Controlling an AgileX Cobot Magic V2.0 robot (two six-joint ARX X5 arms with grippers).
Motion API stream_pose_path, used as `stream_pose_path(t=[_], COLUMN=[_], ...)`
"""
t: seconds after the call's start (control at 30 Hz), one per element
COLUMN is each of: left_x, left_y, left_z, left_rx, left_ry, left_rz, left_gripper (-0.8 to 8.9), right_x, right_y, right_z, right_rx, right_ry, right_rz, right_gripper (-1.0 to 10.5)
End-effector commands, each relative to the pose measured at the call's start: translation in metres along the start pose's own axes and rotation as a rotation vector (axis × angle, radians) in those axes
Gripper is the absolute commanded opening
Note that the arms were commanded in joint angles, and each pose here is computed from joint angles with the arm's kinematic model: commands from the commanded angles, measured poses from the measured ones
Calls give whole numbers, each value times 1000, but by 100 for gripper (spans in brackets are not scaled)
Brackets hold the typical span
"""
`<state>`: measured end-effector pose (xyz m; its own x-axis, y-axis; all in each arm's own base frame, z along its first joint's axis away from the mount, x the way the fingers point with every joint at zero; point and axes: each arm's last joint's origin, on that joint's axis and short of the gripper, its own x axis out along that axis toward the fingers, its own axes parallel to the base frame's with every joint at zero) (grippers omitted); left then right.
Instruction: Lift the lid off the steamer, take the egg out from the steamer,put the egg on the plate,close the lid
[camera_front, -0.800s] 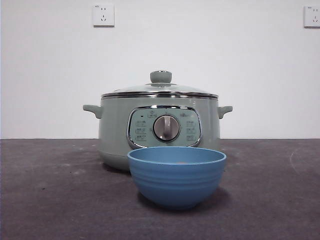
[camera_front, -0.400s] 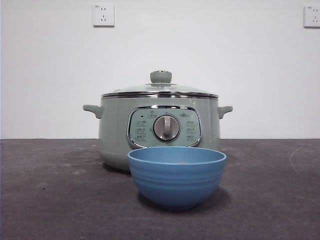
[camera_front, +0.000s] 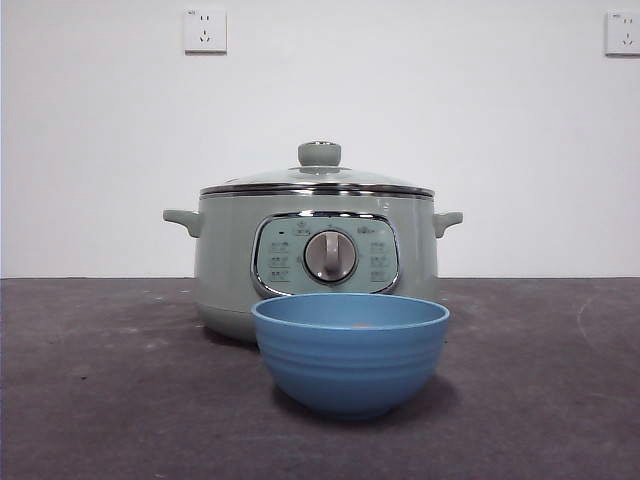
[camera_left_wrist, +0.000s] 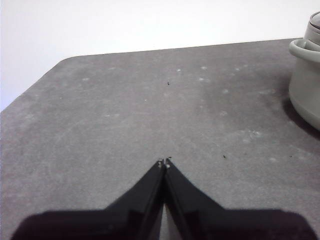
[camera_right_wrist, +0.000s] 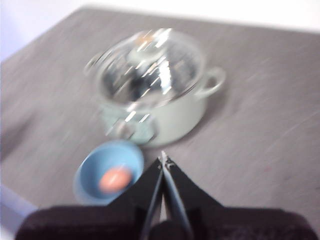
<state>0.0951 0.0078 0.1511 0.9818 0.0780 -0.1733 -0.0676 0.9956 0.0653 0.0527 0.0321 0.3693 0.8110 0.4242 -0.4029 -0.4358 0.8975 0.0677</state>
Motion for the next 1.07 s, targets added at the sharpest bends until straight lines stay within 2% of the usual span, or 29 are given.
stream_pose_path(t=[0.03, 0.1, 0.2, 0.3, 0.43, 0.6, 0.77, 1.07], left_x=[1, 1, 1, 1, 1, 1, 1, 1], left_y=[0, 0, 0, 0, 0, 0, 0, 0], left_z=[-4, -4, -4, -4, -4, -4, -4, -4], left_rx=[-5, -5, -5, -5, -5, -5, -5, -5], left_ry=[7, 7, 7, 7, 7, 7, 7, 7], left_rz=[3, 3, 4, 4, 4, 3, 3, 4], left_gripper=[-3, -3, -3, -3, -3, -3, -3, -3], right_x=[8, 15, 28, 46, 69, 92, 107, 114], right_y=[-10, -16, -24, -32, -42, -48, -50, -52], right_z=[-9, -17, -35, -59, -95, -138, -168, -186], right_rx=[31, 53, 49, 18, -6, -38, -21, 19], right_ry=[-38, -92, -213, -335, -413, -409, -373, -272], right_rz=[-132, -173, -174, -165, -215, -241, -236, -229], right_gripper=[1, 1, 1, 1, 1, 2, 2, 1])
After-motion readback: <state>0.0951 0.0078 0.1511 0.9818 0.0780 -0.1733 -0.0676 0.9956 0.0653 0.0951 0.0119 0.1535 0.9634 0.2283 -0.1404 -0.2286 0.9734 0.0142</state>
